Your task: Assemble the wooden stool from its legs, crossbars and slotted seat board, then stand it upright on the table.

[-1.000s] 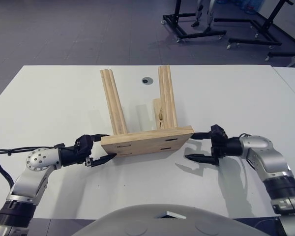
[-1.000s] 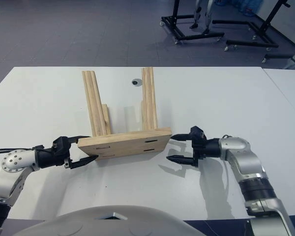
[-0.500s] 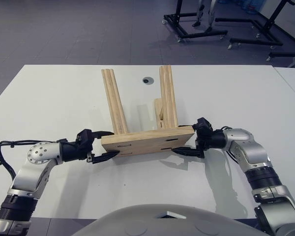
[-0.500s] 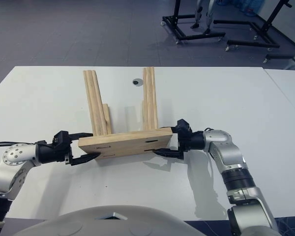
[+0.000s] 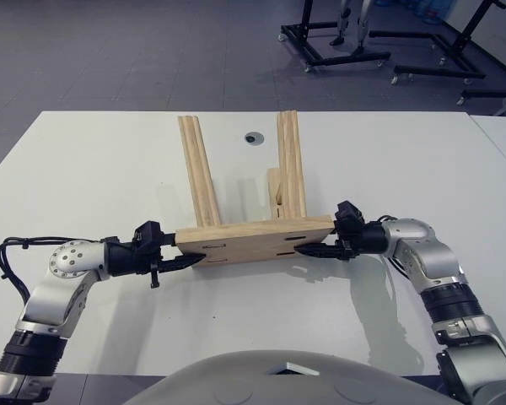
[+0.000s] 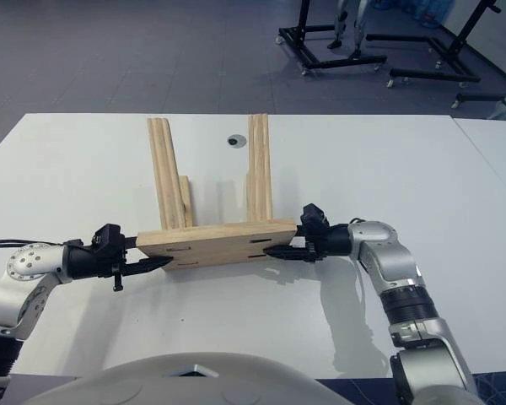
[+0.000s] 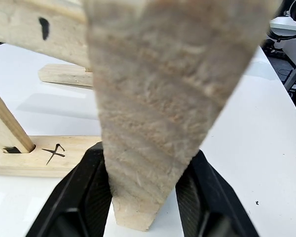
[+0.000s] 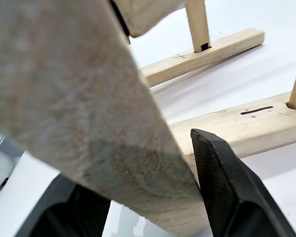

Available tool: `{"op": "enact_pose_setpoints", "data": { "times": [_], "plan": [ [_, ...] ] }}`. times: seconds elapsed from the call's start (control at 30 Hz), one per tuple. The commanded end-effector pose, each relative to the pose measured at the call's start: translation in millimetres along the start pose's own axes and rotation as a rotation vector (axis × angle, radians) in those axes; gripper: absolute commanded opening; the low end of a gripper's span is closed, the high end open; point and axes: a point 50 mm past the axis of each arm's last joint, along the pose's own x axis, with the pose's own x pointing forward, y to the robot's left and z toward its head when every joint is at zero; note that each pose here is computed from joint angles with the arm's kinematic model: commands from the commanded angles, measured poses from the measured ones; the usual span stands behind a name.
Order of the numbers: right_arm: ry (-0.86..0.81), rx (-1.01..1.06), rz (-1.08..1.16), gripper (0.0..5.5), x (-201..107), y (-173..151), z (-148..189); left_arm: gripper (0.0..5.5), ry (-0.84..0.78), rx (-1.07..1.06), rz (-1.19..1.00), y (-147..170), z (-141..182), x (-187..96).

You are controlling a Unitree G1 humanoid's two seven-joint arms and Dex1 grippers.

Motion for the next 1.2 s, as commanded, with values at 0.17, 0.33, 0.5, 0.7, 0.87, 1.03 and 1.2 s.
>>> {"op": "enact_pose_setpoints", "data": {
  "times": [0.17,0.33,0.5,0.7,0.87,1.03,1.2],
  "plan": [
    [-0.062,0.069,0.044,2.01,-11,8,58,1.63,-0.063,-0.212,-0.046,23,46,-6],
    [-0.162,0.293,0.177,1.96,-17,19,123,1.63,-0.136,-0.439,-0.107,35,92,-9],
    [-0.232,0.492,0.289,1.8,-16,20,161,1.62,-0.208,-0.644,-0.087,50,115,-7],
    [-0.317,0.619,0.309,1.34,0,7,175,1.62,-0.252,-0.918,0.016,77,114,1],
    [-0.394,0.723,0.246,1.33,11,-6,178,1.62,-0.249,-0.975,0.081,85,119,3],
    [-0.479,0.777,0.2,1.33,13,-13,191,1.62,-0.274,-1.01,0.128,92,124,4],
    [-0.548,0.836,0.112,1.34,21,-19,203,1.62,-0.263,-1.123,0.248,106,115,9]
  ]
}}
